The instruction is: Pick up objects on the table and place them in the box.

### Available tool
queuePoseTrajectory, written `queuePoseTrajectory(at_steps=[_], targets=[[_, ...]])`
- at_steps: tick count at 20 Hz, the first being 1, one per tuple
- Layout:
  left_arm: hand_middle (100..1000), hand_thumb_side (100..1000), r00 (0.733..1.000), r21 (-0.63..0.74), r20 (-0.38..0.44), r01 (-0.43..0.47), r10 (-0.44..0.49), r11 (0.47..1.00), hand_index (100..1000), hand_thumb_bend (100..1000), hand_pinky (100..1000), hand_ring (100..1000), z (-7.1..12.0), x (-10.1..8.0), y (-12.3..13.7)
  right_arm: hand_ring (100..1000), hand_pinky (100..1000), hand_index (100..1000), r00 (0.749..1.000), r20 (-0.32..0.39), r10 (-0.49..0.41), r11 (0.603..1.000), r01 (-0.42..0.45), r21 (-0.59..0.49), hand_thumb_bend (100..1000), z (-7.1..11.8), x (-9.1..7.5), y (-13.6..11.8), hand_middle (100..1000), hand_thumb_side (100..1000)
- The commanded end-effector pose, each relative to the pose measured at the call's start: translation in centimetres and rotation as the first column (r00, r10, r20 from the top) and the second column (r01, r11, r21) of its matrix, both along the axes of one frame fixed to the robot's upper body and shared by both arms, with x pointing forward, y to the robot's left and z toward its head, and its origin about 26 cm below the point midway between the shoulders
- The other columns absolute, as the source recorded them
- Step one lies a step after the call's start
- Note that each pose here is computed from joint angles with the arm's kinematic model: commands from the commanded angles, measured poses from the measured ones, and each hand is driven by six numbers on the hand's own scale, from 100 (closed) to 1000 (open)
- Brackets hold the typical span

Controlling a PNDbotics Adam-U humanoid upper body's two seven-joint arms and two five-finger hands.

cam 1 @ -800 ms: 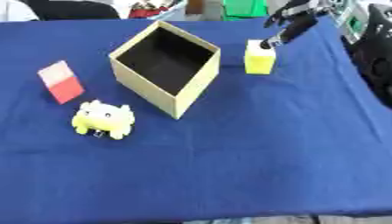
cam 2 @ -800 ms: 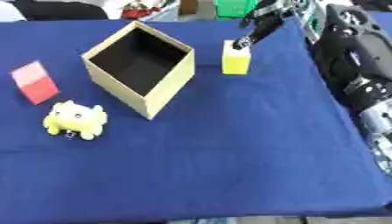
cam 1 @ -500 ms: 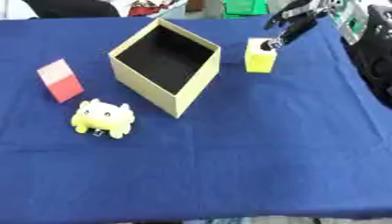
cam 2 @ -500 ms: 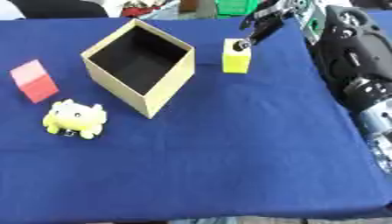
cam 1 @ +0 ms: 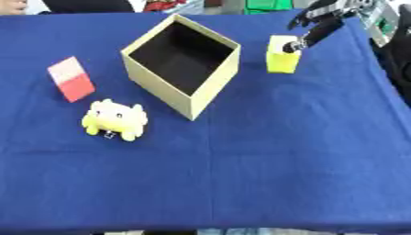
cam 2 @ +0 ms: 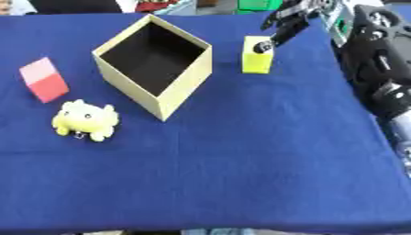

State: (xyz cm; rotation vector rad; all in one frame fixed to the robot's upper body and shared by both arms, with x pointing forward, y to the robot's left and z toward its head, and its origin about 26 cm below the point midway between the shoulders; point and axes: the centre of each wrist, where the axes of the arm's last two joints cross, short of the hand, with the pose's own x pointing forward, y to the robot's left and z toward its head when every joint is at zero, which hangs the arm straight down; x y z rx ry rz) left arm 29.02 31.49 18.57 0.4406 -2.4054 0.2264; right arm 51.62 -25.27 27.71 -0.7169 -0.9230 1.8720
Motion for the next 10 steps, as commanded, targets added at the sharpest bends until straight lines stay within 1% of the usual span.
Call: queuePoseTrajectory(at_steps=[1,5,10], targets=[[707,921,1.0,0.018,0.027,-0.001,0.0,1.0,712,211,691,631,0.73,-0.24,0.03,1000,1000,1000,0.998,0.008,0.06,0.996,-0.059,-0.061,340,2.44,-0.25,0.35,1000,799],[707,921,1.0,0.019,0.026,-0.001,0.0,1.0,712,211,691,632,0.71,-0.24,0.01,1000,1000,1000,0.998,0.021,0.063,0.995,-0.062,-0.075,344,2.87,-0.32,0.56,1000,795],[708,920,1.0,0.02,0.028,0.002,-0.002,1.0,712,211,691,632,0.76,-0.21,-0.03,1000,1000,1000,0.998,0.023,0.058,0.995,-0.056,-0.088,354,2.95,-0.32,0.5,1000,795]])
